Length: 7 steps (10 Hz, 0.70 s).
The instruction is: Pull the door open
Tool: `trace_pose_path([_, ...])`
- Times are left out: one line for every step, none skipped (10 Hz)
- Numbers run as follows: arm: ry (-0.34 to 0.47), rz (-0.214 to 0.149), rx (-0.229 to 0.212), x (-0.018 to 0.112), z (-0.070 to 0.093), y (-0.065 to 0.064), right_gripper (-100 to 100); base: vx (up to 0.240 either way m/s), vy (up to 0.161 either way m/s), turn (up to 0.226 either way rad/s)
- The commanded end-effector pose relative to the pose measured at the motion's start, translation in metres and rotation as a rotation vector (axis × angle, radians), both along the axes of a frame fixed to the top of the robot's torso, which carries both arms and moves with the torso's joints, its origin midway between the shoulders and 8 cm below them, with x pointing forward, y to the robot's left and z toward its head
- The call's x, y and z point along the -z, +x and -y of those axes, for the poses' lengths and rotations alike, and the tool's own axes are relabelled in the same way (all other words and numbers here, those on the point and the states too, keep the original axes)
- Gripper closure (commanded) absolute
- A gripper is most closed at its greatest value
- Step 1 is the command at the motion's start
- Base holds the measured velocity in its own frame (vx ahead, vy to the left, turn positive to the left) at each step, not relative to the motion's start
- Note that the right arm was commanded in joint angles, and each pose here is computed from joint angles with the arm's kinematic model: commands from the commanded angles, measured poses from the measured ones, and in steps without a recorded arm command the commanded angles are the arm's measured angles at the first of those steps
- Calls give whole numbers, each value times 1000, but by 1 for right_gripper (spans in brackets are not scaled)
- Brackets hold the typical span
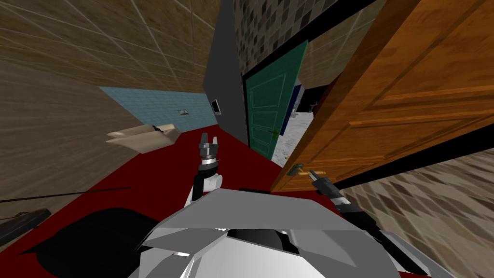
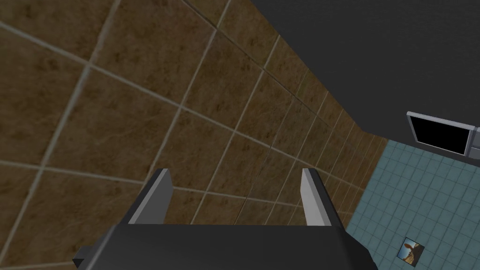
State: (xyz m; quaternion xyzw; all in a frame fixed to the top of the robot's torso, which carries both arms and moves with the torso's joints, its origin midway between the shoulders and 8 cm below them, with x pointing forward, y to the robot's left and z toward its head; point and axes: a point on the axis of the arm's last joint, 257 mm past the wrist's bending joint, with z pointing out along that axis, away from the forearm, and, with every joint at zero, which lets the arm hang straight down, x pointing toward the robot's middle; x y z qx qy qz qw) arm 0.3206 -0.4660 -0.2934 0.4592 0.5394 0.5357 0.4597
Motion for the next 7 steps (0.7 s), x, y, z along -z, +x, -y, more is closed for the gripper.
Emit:
trace_pose_path([4, 0, -15, 1, -3, -3, 100, -198, -64, 150])
trace_pose_path([4, 1, -21, 0, -3, -5, 100, -211, -92, 170])
trace_pose_path([4, 1, -27, 0, -2, -6, 100, -213, -92, 169])
trace_pose_path([4, 2, -33, 0, -2, -8, 100, -208, -66, 125])
trace_pose_path([4, 2, -38, 0, -2, -9, 100, -202, -90, 116])
trace_pose_path([4, 2, -42, -1, -2, -10, 100, -174, -96, 118])
trace_pose_path([4, 3, -46, -1, -2, -11, 100, -167, -75, 101])
